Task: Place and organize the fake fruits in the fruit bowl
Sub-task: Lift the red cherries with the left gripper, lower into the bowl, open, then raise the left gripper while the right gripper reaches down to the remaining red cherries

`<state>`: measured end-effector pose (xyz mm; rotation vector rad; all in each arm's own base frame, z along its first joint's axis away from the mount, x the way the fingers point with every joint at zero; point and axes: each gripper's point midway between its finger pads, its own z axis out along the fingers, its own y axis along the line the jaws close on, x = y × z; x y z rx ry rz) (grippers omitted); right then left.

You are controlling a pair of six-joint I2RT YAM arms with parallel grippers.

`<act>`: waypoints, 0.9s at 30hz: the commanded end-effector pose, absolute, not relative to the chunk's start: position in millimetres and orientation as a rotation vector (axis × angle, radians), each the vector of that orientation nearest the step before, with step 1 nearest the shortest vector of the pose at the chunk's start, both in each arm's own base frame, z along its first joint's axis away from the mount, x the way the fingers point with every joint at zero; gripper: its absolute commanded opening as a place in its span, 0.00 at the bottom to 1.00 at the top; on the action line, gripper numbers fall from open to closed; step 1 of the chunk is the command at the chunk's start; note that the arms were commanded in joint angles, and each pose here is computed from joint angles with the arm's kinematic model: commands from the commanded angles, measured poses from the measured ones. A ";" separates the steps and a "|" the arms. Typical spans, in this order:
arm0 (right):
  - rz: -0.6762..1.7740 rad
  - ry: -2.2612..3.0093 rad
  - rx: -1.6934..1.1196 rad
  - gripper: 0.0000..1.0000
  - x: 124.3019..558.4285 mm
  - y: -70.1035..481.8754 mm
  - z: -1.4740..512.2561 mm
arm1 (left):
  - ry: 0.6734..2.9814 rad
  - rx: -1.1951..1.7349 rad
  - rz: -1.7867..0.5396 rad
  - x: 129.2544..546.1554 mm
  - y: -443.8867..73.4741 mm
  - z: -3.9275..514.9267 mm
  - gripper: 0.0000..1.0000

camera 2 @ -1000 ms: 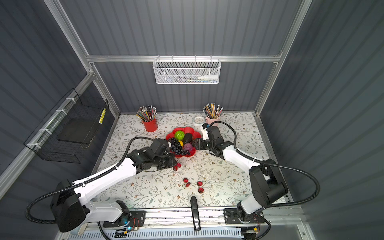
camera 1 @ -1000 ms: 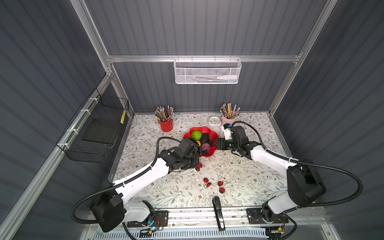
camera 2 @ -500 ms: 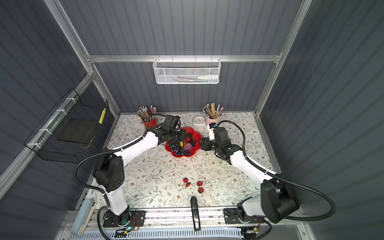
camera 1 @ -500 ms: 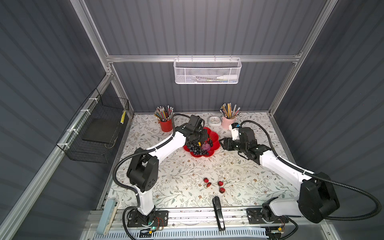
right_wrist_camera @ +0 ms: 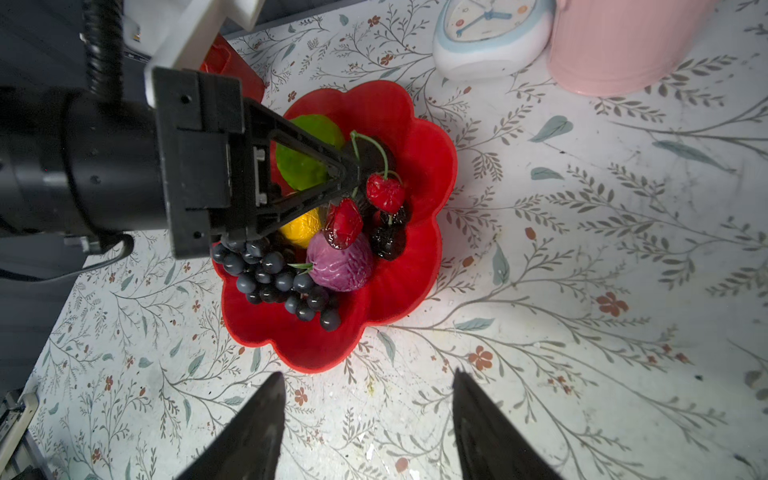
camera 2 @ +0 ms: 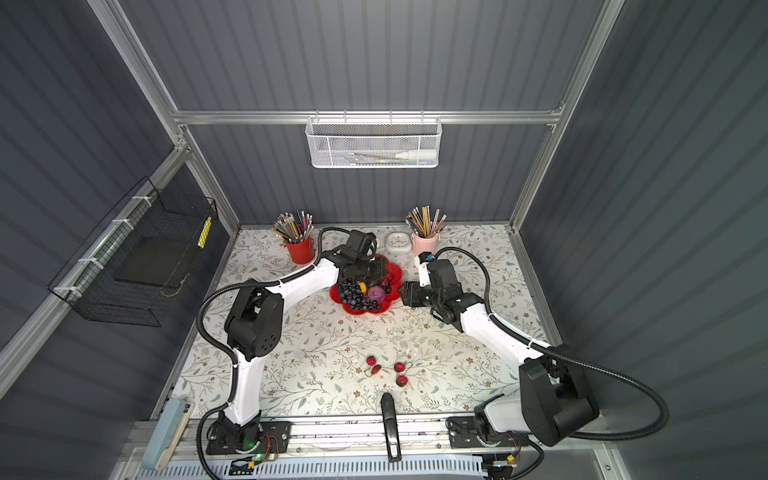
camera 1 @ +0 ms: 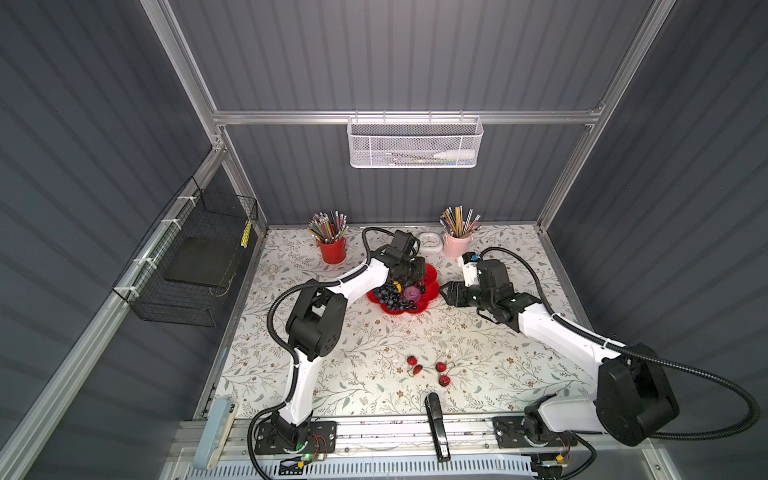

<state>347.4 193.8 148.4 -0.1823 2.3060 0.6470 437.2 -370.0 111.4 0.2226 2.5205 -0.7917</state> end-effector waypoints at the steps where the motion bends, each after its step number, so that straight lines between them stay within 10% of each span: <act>1: 0.644 2.308 -0.188 0.64 343.7 189.8 147.5 | 2.494 0.213 -0.851 440.8 -375.9 120.0 0.00; 27: 0.665 2.622 -0.078 0.64 261.0 183.5 91.4 | 2.402 0.253 -0.786 387.4 -324.1 187.0 0.51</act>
